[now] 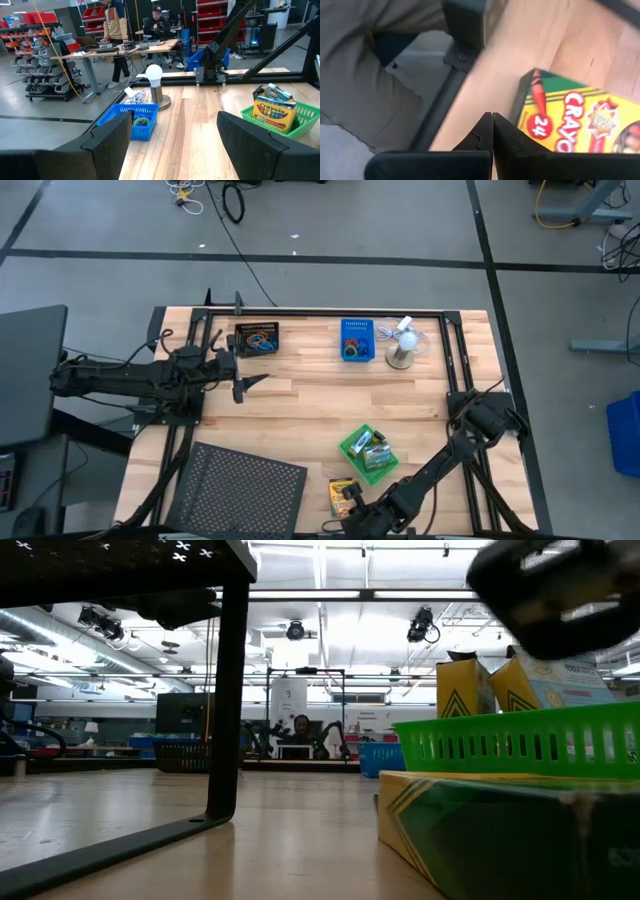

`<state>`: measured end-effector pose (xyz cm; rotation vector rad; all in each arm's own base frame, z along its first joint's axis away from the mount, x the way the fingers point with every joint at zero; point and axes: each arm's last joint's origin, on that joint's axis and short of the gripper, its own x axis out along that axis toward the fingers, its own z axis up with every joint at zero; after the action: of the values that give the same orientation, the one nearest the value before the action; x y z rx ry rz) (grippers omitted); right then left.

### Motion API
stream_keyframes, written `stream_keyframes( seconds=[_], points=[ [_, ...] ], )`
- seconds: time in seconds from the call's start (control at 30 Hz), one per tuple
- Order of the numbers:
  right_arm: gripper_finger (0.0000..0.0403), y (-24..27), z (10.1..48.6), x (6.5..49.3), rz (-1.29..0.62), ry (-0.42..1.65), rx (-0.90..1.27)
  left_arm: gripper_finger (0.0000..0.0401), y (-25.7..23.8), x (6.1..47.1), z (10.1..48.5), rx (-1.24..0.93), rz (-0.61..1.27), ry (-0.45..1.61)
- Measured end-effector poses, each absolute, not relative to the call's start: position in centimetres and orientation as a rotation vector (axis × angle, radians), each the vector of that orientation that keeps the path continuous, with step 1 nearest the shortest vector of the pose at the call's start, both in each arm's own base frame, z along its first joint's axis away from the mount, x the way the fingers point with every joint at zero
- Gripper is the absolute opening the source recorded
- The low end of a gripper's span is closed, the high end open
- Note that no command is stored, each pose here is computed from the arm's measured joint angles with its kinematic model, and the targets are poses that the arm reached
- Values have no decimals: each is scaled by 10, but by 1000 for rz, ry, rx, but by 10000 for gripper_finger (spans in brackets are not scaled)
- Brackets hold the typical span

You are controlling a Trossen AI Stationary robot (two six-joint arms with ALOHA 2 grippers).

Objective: Pick & Place Office Desk Supplies
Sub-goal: Move the large crayon box to the center of the table

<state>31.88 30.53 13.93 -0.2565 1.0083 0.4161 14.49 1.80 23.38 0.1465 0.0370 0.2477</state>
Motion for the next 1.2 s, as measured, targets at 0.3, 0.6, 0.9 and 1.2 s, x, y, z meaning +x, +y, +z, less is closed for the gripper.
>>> stream_keyframes(
  seconds=[0.3, 0.6, 0.9, 1.2],
  points=[
    [1, 287, 128, 329, 323, 1061, -291, 303, 18, 145, 234, 148, 248, 36],
    [0, 271, 128, 341, 242, 1066, -300, 303, 18, 145, 233, 149, 246, 41],
    [0, 251, 127, 352, 121, 1054, -329, 303, 18, 145, 233, 149, 236, 41],
    [0, 226, 127, 367, 14, 1052, -333, 303, 18, 145, 233, 149, 236, 40]
  ],
)
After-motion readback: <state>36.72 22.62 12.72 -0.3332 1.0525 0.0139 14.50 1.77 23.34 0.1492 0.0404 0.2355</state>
